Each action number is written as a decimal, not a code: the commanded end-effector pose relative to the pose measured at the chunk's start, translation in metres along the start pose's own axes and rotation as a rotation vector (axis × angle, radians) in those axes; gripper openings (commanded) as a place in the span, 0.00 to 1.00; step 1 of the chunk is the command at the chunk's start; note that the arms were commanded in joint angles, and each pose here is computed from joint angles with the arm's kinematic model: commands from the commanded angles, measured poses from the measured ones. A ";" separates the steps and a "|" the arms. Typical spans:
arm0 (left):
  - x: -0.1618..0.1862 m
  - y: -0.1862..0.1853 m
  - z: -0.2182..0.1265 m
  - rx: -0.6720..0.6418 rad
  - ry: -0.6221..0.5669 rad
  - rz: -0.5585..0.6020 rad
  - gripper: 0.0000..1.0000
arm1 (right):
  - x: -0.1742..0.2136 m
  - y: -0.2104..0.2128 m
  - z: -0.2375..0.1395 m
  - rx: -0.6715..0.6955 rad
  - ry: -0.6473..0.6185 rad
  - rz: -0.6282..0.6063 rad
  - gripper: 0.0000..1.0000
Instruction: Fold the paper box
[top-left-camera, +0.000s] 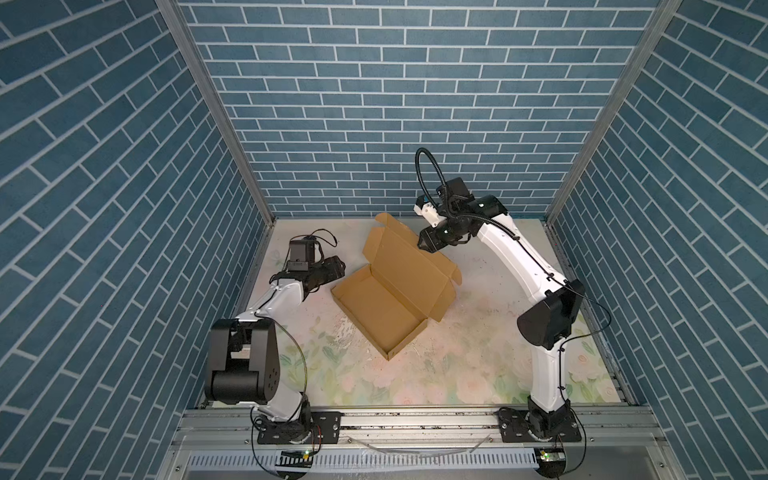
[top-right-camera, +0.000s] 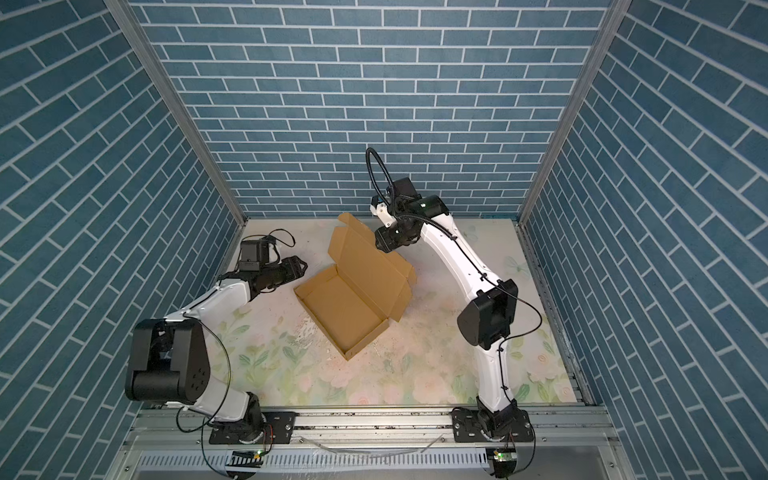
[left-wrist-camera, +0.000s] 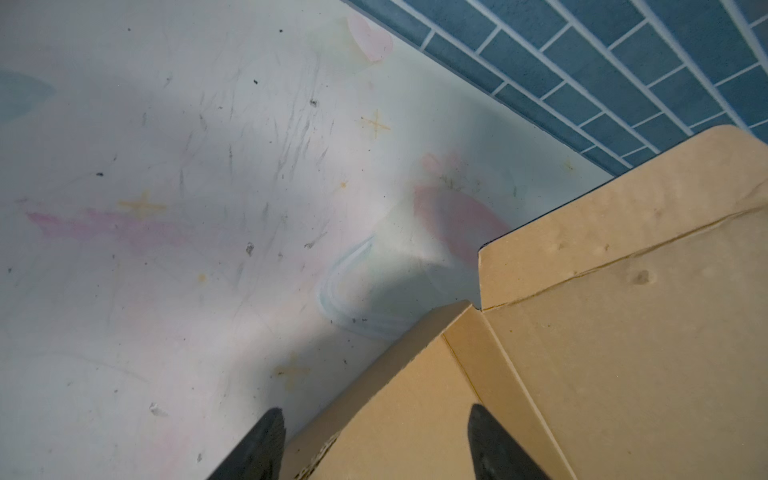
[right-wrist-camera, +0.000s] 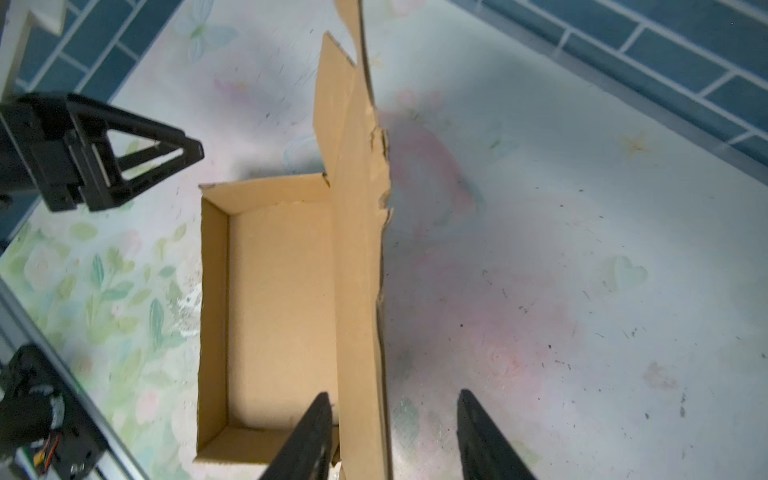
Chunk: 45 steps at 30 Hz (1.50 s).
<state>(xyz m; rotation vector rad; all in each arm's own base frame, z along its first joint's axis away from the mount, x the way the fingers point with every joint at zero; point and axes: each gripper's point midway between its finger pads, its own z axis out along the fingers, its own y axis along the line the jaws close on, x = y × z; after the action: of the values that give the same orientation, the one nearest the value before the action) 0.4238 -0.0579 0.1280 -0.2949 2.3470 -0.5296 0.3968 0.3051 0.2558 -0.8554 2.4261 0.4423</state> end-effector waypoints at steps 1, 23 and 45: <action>0.007 0.002 0.007 -0.002 0.049 0.056 0.72 | -0.010 -0.023 -0.049 0.174 -0.172 0.180 0.52; 0.059 0.022 0.029 0.037 0.065 -0.213 0.68 | 0.161 0.030 -0.033 0.168 -0.165 0.712 0.68; 0.120 -0.007 -0.031 0.061 0.126 -0.221 0.66 | 0.225 0.055 0.074 0.089 -0.004 0.719 0.75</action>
<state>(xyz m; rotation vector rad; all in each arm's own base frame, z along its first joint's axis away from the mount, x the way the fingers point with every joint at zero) 0.3287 -0.0994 0.0897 -0.5027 2.3606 -0.7841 0.2365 0.2828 0.0909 0.0838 2.6637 0.6360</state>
